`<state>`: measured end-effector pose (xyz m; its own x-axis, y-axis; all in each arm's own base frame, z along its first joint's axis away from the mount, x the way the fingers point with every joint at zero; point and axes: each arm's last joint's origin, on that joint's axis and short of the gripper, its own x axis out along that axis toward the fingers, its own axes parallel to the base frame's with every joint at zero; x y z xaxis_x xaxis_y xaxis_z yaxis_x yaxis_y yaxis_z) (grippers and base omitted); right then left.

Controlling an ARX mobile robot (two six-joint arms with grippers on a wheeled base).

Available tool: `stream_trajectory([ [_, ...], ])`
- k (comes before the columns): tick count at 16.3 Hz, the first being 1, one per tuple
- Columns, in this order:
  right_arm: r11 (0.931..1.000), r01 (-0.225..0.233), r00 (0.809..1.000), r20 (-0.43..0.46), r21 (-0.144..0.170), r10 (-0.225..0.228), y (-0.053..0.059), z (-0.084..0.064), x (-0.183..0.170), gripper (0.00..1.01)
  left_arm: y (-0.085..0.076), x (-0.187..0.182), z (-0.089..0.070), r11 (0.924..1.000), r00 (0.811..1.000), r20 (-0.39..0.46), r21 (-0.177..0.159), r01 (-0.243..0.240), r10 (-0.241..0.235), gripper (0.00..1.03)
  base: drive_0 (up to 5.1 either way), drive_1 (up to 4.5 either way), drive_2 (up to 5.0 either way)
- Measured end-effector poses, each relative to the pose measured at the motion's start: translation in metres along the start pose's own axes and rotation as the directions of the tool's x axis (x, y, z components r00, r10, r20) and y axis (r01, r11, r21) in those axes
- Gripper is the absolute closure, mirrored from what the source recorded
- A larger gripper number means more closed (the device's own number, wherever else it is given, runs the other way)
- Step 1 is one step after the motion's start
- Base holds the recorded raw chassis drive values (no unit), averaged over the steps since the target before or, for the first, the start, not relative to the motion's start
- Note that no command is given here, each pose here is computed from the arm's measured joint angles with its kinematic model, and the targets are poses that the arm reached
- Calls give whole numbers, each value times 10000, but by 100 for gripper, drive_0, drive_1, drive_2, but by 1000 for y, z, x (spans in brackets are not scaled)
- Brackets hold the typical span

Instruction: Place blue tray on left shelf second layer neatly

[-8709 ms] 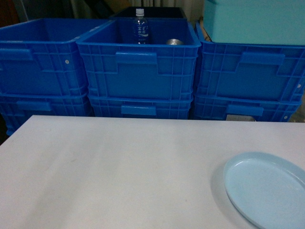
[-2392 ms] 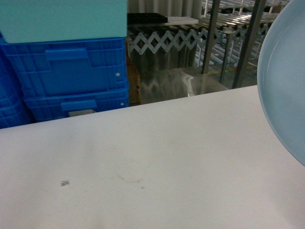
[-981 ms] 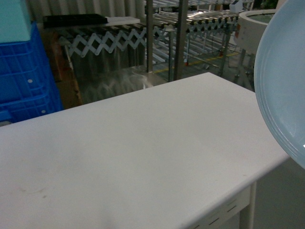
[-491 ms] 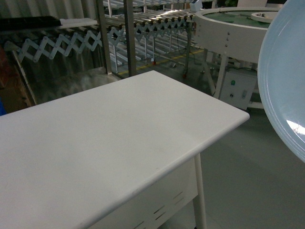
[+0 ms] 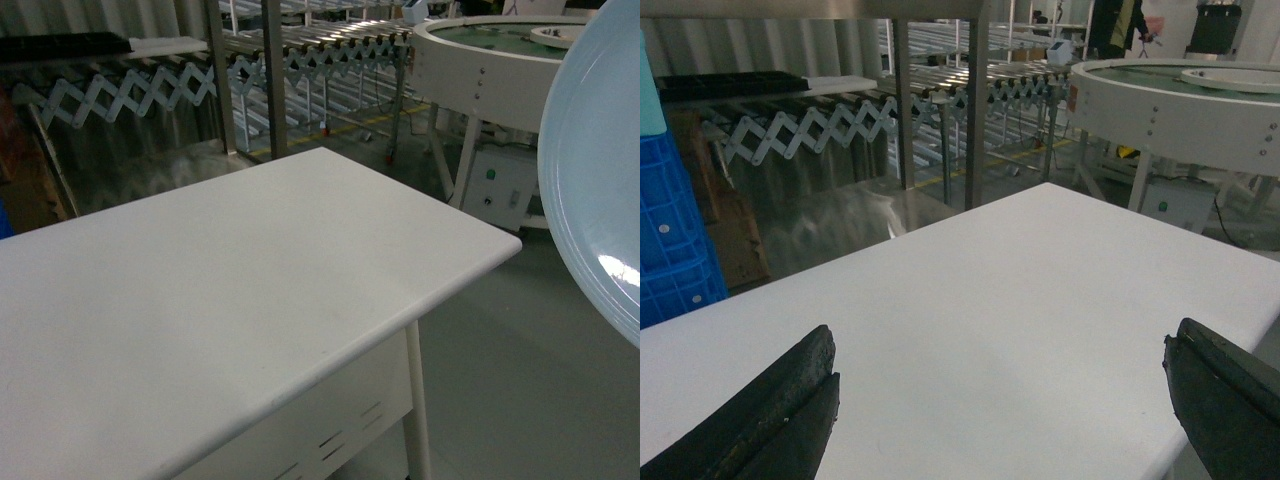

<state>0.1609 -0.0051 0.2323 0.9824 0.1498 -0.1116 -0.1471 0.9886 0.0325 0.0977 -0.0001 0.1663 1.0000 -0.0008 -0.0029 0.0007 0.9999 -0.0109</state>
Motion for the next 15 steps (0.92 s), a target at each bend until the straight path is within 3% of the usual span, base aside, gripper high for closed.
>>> stream_trajectory([
  [6,10000,-46,10000,22,-6,46,0,0,0,99,0,0,0,10000,10000,0,0,-8,8,5,398,-96,-339],
  [15,10000,-27,10000,-4,-2,27,0,0,0,99,0,0,0,10000,10000,0,0,-15,15,5,273,-233,-486],
])
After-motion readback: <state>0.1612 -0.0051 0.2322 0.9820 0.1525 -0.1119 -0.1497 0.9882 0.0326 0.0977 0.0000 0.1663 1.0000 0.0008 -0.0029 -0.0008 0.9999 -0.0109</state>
